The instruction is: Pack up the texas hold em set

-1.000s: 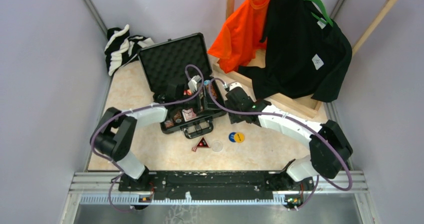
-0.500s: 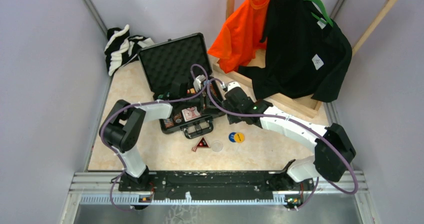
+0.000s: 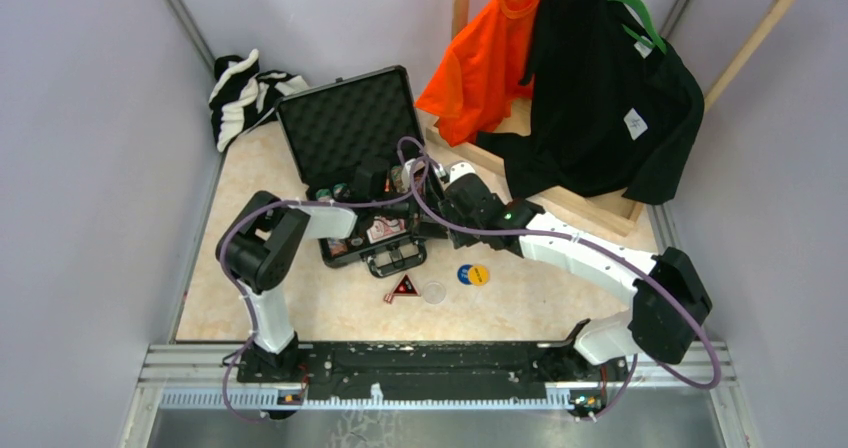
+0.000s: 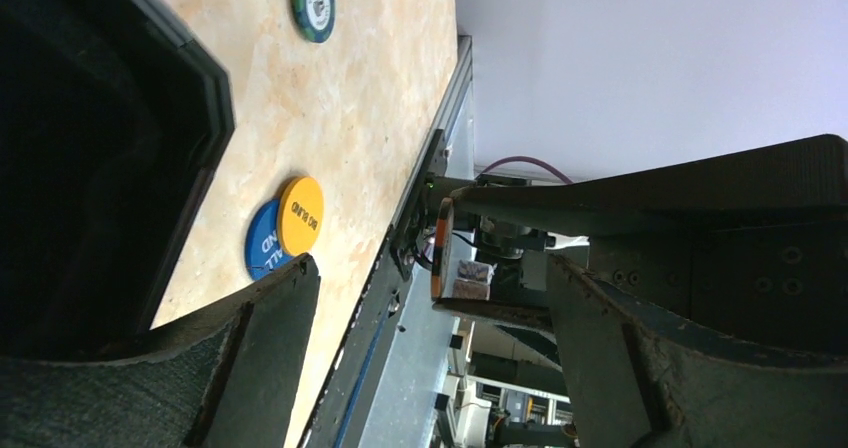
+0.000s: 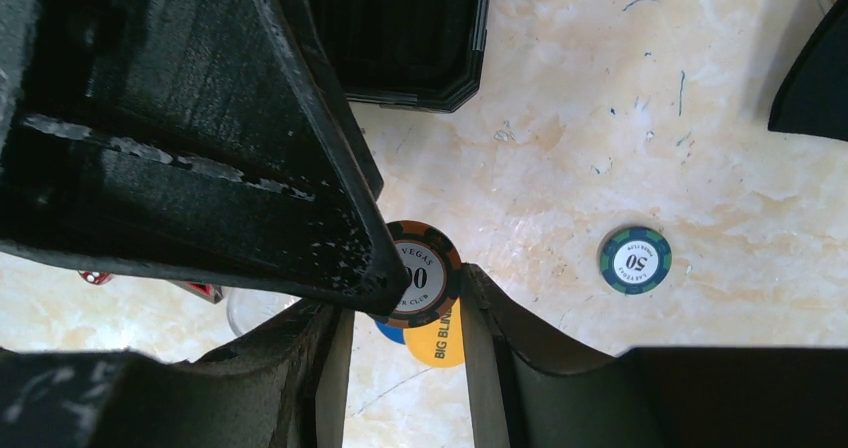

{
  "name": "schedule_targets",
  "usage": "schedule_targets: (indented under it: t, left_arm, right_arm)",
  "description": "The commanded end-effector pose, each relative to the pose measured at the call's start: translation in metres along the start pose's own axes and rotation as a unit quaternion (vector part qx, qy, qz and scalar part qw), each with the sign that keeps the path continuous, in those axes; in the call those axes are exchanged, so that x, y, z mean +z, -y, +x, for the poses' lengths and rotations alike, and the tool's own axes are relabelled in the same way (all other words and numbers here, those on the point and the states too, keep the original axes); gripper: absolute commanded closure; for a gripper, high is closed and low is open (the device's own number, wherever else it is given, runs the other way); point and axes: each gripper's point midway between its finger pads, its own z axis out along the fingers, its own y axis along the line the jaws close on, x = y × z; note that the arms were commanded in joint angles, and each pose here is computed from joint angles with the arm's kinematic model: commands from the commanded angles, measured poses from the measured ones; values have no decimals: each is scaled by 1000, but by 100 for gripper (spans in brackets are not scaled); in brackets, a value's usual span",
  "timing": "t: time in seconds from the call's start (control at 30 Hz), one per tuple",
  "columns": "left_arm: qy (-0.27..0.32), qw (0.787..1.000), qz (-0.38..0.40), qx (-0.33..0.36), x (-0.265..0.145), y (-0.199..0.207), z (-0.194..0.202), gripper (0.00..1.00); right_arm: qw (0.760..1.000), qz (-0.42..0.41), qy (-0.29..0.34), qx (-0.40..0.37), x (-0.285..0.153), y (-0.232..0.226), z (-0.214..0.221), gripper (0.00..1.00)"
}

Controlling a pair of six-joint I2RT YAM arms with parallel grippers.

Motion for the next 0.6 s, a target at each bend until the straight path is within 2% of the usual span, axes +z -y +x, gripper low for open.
schedule_targets:
  t: [0.0,0.2,0.27,0.47,0.57]
  left_arm:
    - [-15,999,36,28,8,21,-2,13]
    - [-22,998,44,25,9,21,1,26]
    - [-22,998,47,24,9,21,1,32]
    - [-30,998,54,18,10,20,4,41]
    - [-32,998,57,15,11,19,4,41]
  right_arm:
    - [998,-17,53,4,-21,-9,-33,63]
    - [998,-18,52,3,-21,-10,-33,63]
    - [998,-18,52,3,-21,-10,-33,63]
    - [998,-21,53,4,-22,-11,-34,63]
    - [998,-21,53,4,-22,-12,-34,63]
